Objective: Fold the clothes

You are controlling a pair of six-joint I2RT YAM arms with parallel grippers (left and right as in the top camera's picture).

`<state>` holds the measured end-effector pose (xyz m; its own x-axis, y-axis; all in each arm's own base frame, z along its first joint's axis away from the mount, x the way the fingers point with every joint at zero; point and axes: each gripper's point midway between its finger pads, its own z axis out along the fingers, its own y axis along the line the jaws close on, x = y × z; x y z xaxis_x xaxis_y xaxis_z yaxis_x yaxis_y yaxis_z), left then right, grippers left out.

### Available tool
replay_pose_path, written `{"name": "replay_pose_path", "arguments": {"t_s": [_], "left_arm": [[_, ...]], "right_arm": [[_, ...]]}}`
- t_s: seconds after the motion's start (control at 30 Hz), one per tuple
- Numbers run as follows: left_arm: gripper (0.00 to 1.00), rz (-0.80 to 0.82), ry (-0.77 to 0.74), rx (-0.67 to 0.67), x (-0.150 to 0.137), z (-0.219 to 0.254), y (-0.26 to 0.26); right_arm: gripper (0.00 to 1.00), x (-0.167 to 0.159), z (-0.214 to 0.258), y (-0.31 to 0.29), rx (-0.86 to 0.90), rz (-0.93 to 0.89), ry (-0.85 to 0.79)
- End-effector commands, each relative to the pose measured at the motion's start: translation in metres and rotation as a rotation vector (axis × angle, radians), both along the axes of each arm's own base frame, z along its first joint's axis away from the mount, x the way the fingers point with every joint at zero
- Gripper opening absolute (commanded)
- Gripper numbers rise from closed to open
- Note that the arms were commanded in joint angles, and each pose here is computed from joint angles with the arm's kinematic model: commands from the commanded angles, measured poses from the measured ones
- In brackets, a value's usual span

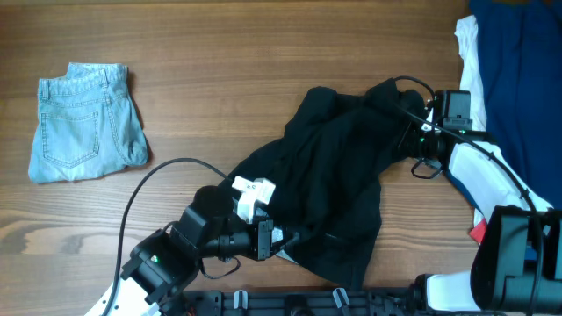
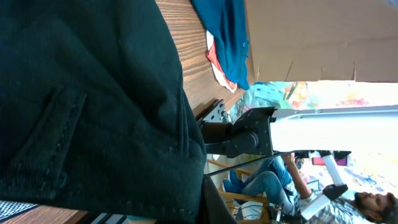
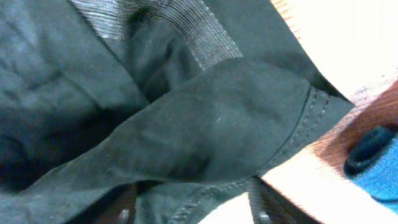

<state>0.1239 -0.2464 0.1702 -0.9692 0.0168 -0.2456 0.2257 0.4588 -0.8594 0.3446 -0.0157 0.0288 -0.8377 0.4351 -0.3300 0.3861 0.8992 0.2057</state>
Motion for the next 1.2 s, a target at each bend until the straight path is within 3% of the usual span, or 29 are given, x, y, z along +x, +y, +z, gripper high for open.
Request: {"name": "replay_pose_path", "arguments": {"t_s": [0.0,0.2,0.37,0.57,0.83,1.17], "left_arm": [[0.04,0.021,-0.035,0.010,0.006,-0.001,0.002],[0.04,0.027,-0.037,0.013,0.007,-0.001,0.003],[0.04,0.029,-0.038,0.014,0.007,-0.001,0.003],[0.04,0.029,-0.038,0.015,0.007,-0.001,0.003],[0.04,0.031,-0.039,0.016,0.007,-0.002,0.003],[0.04,0.085,-0.047,0.059,0.015,-0.009,0.009]], "right_arm": [[0.47,-0.005,-0.015,-0.007,-0.034,-0.018,0.055],[0.50,-0.017,-0.029,-0.010,-0.050,-0.024,0.123],[0.59,-0.019,-0.040,-0.014,-0.066,-0.033,0.141],[0.58,-0.010,-0.037,-0.012,-0.051,-0.039,0.103],[0.04,-0.006,-0.036,-0.010,-0.035,-0.043,0.088],[0.04,-0.004,-0.004,-0.006,-0.013,-0.033,0.028]]}}
